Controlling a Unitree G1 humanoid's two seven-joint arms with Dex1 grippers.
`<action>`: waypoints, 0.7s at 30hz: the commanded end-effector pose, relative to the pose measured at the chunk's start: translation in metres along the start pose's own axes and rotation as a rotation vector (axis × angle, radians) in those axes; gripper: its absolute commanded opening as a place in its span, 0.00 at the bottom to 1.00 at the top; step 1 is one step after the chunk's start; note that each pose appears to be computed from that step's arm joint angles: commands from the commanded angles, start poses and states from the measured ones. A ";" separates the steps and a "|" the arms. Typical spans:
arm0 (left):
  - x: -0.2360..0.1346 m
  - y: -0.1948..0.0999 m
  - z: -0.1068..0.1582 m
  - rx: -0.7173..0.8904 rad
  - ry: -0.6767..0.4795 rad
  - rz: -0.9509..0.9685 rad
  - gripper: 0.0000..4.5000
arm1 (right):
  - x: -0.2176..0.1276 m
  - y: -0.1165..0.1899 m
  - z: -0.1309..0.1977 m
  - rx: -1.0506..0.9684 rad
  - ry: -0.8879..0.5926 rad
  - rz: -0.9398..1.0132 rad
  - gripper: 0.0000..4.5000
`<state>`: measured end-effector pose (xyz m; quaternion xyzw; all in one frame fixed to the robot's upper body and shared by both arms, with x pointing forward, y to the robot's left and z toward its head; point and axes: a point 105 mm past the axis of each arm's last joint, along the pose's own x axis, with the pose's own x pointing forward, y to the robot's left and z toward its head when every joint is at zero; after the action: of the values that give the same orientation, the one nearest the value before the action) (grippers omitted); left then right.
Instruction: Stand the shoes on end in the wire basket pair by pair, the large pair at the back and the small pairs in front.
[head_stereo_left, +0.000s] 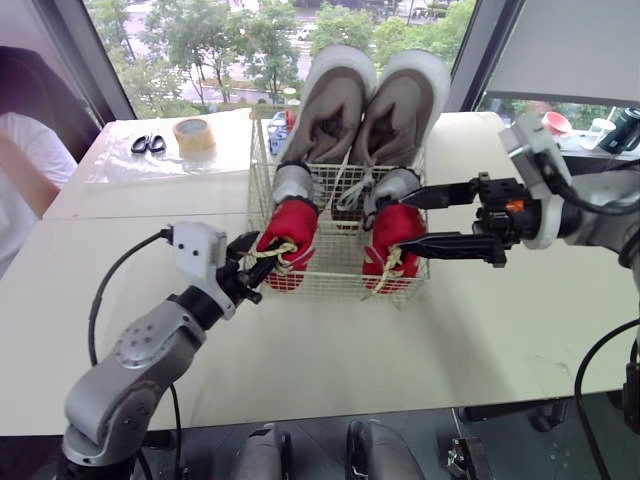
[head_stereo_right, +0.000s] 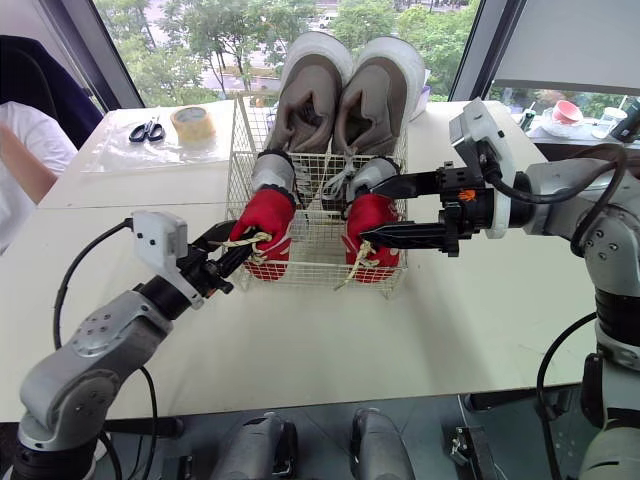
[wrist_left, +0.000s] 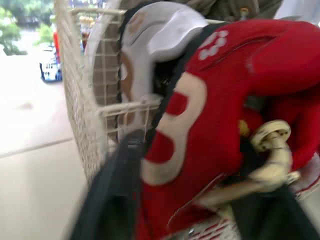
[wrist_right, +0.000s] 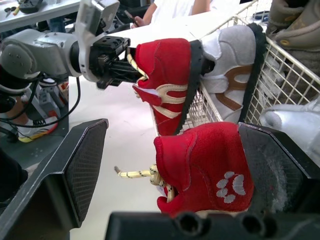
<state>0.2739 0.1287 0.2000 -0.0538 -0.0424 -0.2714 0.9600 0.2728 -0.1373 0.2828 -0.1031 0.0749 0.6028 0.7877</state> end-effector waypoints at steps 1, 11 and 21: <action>-0.019 0.001 0.012 -0.029 0.037 -0.063 0.95 | -0.007 0.004 0.012 -0.048 -0.023 -0.022 1.00; -0.092 0.028 0.017 -0.194 0.289 -0.159 0.99 | -0.040 0.009 0.040 0.037 -0.281 -0.058 1.00; -0.108 0.042 -0.026 -0.183 0.408 -0.090 0.99 | -0.084 0.015 -0.073 0.405 -0.183 -0.322 1.00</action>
<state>0.2055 0.2209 0.1583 -0.0971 0.1860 -0.3148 0.9257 0.2444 -0.2268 0.2282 0.1248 0.1216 0.4567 0.8724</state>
